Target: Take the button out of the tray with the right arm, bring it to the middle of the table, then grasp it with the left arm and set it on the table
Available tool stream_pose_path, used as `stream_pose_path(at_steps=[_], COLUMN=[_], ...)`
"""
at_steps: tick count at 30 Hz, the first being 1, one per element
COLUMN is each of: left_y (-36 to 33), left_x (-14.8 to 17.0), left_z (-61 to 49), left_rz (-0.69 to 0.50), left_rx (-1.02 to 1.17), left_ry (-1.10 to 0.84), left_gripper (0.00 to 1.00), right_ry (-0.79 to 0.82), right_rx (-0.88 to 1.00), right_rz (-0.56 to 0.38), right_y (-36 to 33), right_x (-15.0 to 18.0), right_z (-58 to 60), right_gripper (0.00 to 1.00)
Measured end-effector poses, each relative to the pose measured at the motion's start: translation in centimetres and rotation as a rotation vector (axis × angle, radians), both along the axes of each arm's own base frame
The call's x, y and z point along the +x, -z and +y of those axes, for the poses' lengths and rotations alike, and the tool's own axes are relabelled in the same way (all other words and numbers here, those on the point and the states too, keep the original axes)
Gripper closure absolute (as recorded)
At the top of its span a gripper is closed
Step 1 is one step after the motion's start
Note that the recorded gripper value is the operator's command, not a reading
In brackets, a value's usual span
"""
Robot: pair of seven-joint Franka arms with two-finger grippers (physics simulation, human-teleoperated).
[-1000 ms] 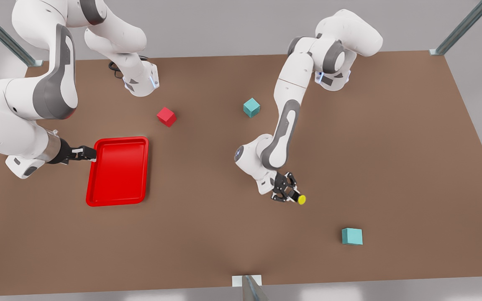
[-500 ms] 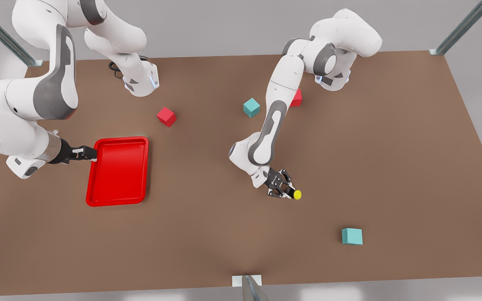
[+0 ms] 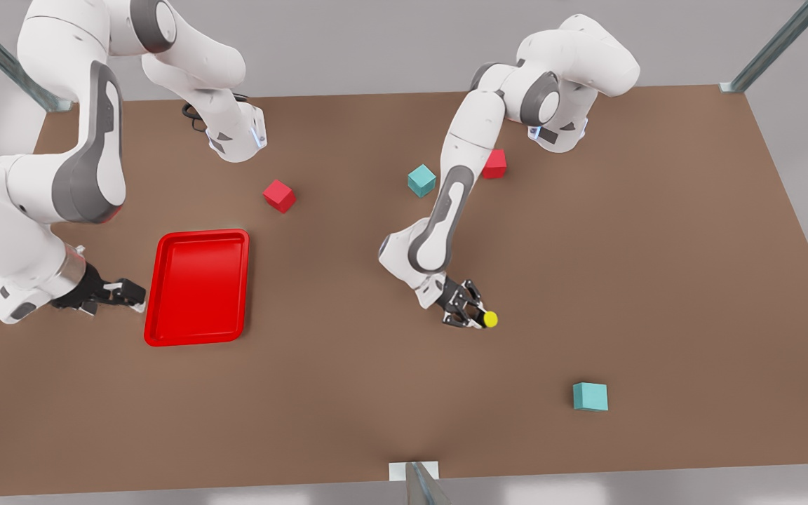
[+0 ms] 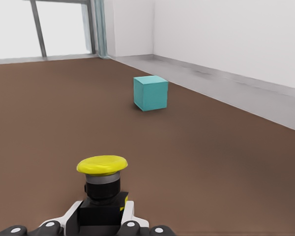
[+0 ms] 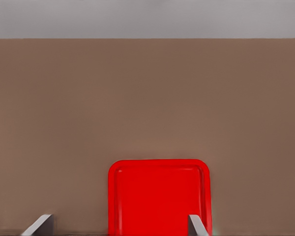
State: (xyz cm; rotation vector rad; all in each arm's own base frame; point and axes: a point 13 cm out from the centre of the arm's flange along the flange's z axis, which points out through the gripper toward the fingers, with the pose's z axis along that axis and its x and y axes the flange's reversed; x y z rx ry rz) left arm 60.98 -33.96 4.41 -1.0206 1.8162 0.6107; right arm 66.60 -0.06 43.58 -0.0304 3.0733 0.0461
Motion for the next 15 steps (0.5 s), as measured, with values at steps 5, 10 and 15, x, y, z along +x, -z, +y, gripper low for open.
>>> stream_pose_path(at_steps=[5, 10, 15], left_y=[0.1, 0.1, 0.0], left_x=[-0.4, -0.4, -0.5], left_z=[-0.6, -0.8, -1.0], left_rz=[-0.015, -0.028, -0.037], left_rx=[-0.012, -0.019, -0.027], left_ry=[0.0, -0.003, -0.007], left_gripper=[0.37, 0.0, 0.0], right_ry=[-0.042, -0.024, -0.024], right_rx=[0.013, 0.015, 0.013], right_rz=[0.075, 0.107, 0.118], right_y=[1.5, 2.6, 2.7], right_x=[-2.0, -2.2, -2.4], right_z=[3.7, 3.3, 3.9], right_gripper=[0.0, 0.0, 0.0])
